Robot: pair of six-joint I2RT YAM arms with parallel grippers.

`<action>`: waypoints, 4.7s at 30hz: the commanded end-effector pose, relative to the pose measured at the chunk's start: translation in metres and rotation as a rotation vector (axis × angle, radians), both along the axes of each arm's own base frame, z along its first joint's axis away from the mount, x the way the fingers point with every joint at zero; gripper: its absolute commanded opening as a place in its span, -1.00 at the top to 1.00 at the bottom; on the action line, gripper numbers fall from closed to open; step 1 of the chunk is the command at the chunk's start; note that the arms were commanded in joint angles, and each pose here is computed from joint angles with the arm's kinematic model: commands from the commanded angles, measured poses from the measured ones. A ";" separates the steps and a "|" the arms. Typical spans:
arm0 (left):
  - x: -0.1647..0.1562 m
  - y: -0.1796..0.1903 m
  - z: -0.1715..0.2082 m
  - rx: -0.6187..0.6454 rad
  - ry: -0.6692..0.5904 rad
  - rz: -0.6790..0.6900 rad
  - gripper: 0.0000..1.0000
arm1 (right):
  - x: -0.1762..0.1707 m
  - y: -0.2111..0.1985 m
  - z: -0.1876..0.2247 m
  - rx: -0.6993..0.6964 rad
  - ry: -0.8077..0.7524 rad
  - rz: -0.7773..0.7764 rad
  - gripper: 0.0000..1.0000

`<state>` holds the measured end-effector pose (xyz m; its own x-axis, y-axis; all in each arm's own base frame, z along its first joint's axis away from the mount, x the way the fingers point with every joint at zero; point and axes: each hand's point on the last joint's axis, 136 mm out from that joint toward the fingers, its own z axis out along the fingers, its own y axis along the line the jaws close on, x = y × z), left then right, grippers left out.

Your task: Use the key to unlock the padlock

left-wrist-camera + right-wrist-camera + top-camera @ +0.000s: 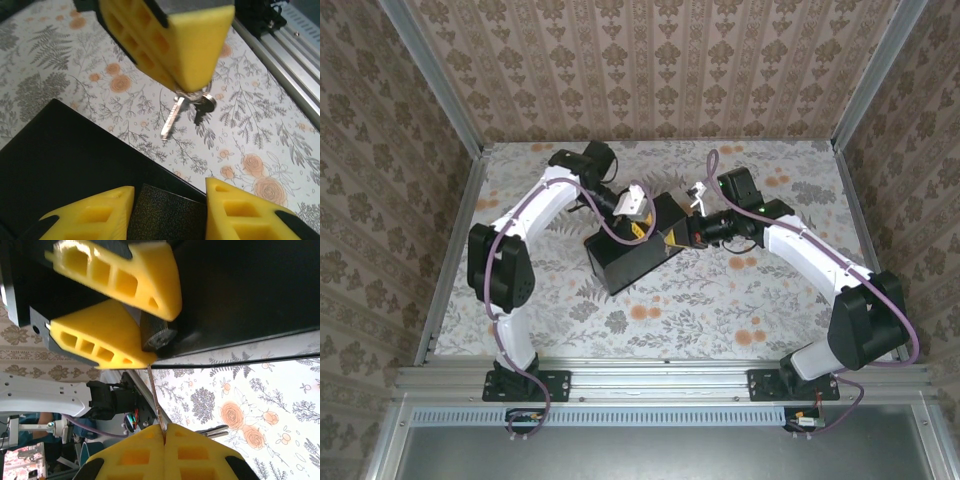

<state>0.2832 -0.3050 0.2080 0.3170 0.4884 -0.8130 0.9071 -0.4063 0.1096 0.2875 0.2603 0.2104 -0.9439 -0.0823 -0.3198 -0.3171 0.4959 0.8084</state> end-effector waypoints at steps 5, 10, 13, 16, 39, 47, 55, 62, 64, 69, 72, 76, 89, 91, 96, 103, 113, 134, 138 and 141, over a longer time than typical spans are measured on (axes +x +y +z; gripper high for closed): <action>-0.008 0.011 0.052 -0.218 0.012 0.013 0.54 | 0.001 0.015 0.022 0.076 -0.015 0.005 1.00; -0.010 0.013 0.053 -0.246 0.015 0.013 0.54 | 0.004 0.021 0.033 0.117 0.014 0.008 1.00; -0.008 0.013 0.051 -0.254 0.013 0.018 0.54 | 0.004 0.022 0.030 0.102 0.040 0.016 1.00; -0.006 0.014 0.048 -0.252 0.018 0.024 0.55 | 0.005 0.025 0.028 0.113 0.058 0.015 1.00; 0.006 0.015 0.025 -0.152 -0.031 0.054 -0.14 | 0.012 0.002 0.013 0.065 0.154 -0.108 1.00; 0.016 0.008 0.000 0.000 0.001 0.008 -0.21 | 0.010 -0.008 0.014 0.061 0.144 -0.112 1.00; 0.011 -0.001 -0.013 0.051 0.014 -0.033 -0.12 | 0.006 -0.008 0.009 0.063 0.149 -0.095 1.00; 0.007 0.000 -0.024 0.096 0.027 -0.042 0.18 | 0.006 -0.006 0.007 0.068 0.151 -0.084 1.00; 0.006 -0.001 -0.024 0.094 0.028 -0.045 0.26 | 0.006 -0.005 0.008 0.071 0.151 -0.078 1.00; 0.005 -0.003 -0.024 0.087 0.029 -0.048 0.43 | 0.006 -0.006 0.005 0.061 0.160 -0.075 1.00; 0.004 -0.004 -0.019 0.072 0.016 -0.041 0.52 | 0.006 -0.006 0.005 0.060 0.161 -0.075 1.00; 0.005 -0.003 -0.004 -0.004 -0.007 -0.017 0.61 | 0.002 -0.006 0.006 0.065 0.166 -0.062 1.00; -0.014 -0.001 0.028 -0.144 -0.021 -0.022 0.68 | -0.009 0.002 0.009 0.097 0.177 -0.002 1.00; -0.014 0.000 0.028 -0.149 -0.019 -0.019 0.71 | -0.009 0.003 0.008 0.098 0.182 0.004 1.00; -0.015 0.000 0.037 -0.196 -0.030 -0.019 0.72 | -0.008 0.004 0.003 0.098 0.195 0.011 1.00; -0.018 -0.001 0.042 -0.223 -0.044 -0.026 0.71 | -0.005 0.009 0.002 0.123 0.205 0.030 1.00; -0.021 0.000 0.041 -0.227 -0.043 -0.025 0.71 | -0.003 0.012 -0.003 0.138 0.215 0.047 1.00; -0.039 -0.001 0.046 -0.251 -0.107 -0.078 0.72 | -0.002 0.019 0.003 0.243 0.259 0.123 1.00; -0.040 -0.002 0.043 -0.247 -0.105 -0.091 0.72 | 0.001 0.021 0.009 0.274 0.255 0.131 1.00; -0.043 -0.003 0.040 -0.238 -0.109 -0.103 0.72 | 0.006 0.018 0.013 0.292 0.252 0.132 1.00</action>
<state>0.2632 -0.2976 0.2203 0.4004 0.3723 -0.8373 0.8829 -0.4012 0.2438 0.2852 0.2763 0.2114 -0.9884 -0.1391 -0.0615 -0.0960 0.2563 0.9618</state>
